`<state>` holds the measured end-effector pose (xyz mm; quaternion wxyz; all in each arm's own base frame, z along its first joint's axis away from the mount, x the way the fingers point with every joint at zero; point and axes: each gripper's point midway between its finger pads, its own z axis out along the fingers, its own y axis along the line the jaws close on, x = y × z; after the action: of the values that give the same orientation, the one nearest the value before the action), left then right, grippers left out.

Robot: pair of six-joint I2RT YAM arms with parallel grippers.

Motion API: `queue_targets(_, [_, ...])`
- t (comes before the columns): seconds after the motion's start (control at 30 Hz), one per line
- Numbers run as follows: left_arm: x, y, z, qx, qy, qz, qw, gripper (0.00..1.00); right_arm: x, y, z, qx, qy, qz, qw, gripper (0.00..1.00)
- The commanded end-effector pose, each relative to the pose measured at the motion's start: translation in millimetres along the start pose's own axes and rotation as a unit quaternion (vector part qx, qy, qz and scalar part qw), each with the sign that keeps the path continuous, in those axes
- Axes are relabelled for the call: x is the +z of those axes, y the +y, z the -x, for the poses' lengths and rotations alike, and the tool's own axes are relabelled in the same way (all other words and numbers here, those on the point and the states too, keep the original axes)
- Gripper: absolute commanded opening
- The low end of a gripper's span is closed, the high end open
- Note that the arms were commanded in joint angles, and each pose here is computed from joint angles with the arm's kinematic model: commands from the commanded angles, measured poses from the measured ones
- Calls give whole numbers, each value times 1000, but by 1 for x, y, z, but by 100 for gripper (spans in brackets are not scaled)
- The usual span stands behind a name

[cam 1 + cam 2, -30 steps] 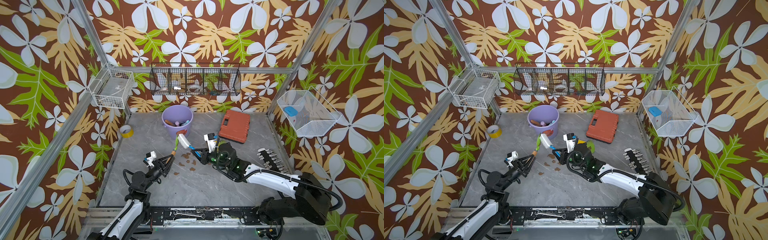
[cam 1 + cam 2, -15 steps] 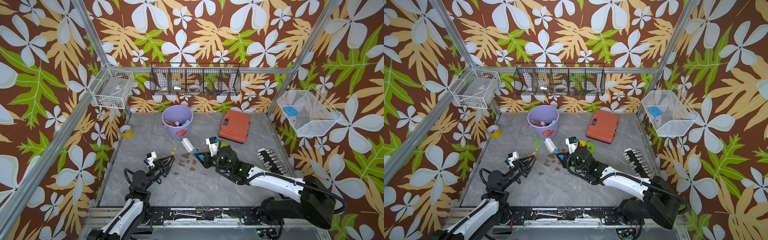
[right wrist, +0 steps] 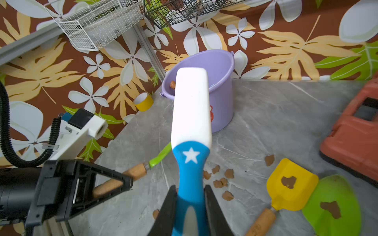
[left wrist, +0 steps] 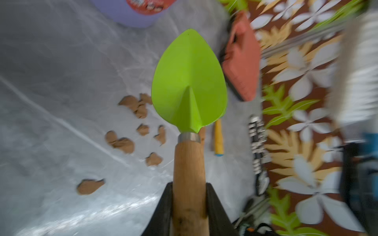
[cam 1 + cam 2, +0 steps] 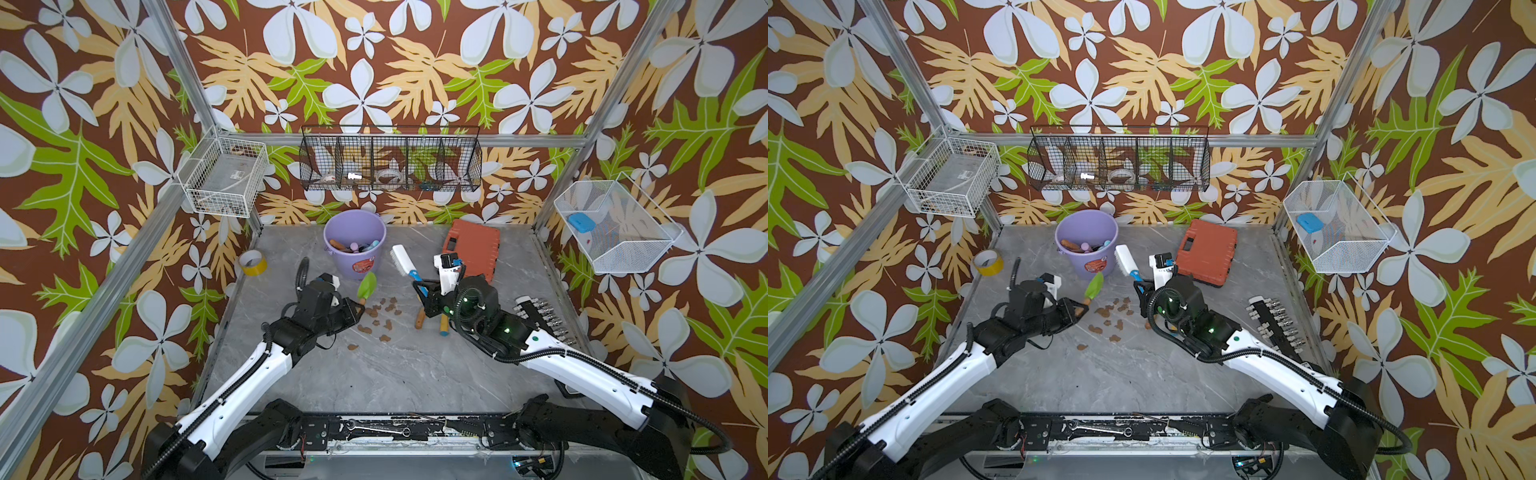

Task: Brush the soil off the hand trowel and place it into the bucket
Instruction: Brush off the soil from the hand trowel.

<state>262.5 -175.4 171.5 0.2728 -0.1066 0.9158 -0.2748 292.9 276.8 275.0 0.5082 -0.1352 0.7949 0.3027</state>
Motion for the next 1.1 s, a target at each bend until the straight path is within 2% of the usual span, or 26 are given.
queue_targets(0.0, [-13,49,-7,146,9,188,971,0,4,10,-16,-37,56,27,997,0])
queue_targets(0.07, [-13,41,-4,175,2,193,965,0,13,20,-27,-34,97,52,993,0])
queue_targets(0.27, [-13,24,2,188,-11,158,969,0,35,62,-74,-17,187,150,971,0])
queue_targets(0.4, [-10,25,-2,194,-2,157,968,0,44,89,-94,-27,220,197,955,0])
queue_targets(0.47, [-11,24,-3,196,-3,156,968,0,54,85,-104,-26,240,185,953,0])
queue_targets(0.53, [-13,24,-1,196,-9,157,968,0,65,63,-113,-33,260,133,956,0])
queue_targets(0.67, [-18,26,0,197,-17,157,967,0,78,7,-104,-7,255,56,965,0])
queue_targets(0.77, [-21,27,4,198,-28,160,967,0,76,-10,-83,-11,226,26,974,0])
queue_targets(0.93, [-18,24,3,198,-26,154,968,0,68,38,-63,-18,193,113,974,0])
queue_targets(1.0, [-17,22,4,197,-26,150,968,0,66,57,-71,-35,203,137,969,0])
queue_targets(1.07, [-18,19,5,197,-29,144,969,0,71,59,-86,-32,224,139,964,0])
